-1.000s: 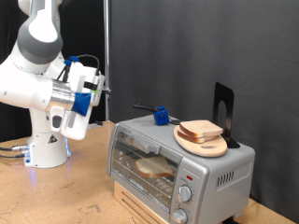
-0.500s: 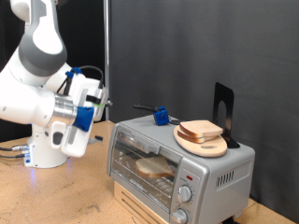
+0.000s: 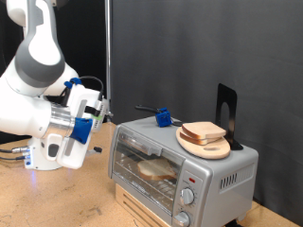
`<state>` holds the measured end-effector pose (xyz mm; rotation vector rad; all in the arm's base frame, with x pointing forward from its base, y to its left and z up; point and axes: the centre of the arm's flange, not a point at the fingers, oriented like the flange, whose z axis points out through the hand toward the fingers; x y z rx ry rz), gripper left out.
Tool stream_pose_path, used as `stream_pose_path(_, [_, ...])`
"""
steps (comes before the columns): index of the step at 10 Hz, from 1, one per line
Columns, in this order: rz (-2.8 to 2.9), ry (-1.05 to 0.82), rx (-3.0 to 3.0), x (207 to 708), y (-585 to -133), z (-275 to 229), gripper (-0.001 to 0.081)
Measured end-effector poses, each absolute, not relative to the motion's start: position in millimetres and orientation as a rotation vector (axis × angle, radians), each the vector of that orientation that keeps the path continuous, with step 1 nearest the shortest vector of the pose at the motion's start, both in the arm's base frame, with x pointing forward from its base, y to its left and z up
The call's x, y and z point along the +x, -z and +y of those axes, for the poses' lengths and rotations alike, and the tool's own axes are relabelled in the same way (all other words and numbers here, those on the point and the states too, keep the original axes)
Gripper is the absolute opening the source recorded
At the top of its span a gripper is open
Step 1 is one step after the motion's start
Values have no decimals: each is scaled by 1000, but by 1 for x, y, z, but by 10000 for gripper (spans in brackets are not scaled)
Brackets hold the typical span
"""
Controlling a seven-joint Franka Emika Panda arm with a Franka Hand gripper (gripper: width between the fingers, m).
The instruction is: Make a piece of toast with the oven
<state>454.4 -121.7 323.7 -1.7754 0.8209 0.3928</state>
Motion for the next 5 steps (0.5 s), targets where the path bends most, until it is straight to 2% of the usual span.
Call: stream_pose_path(5, [851,-314,-1692,510,-305,-161,682])
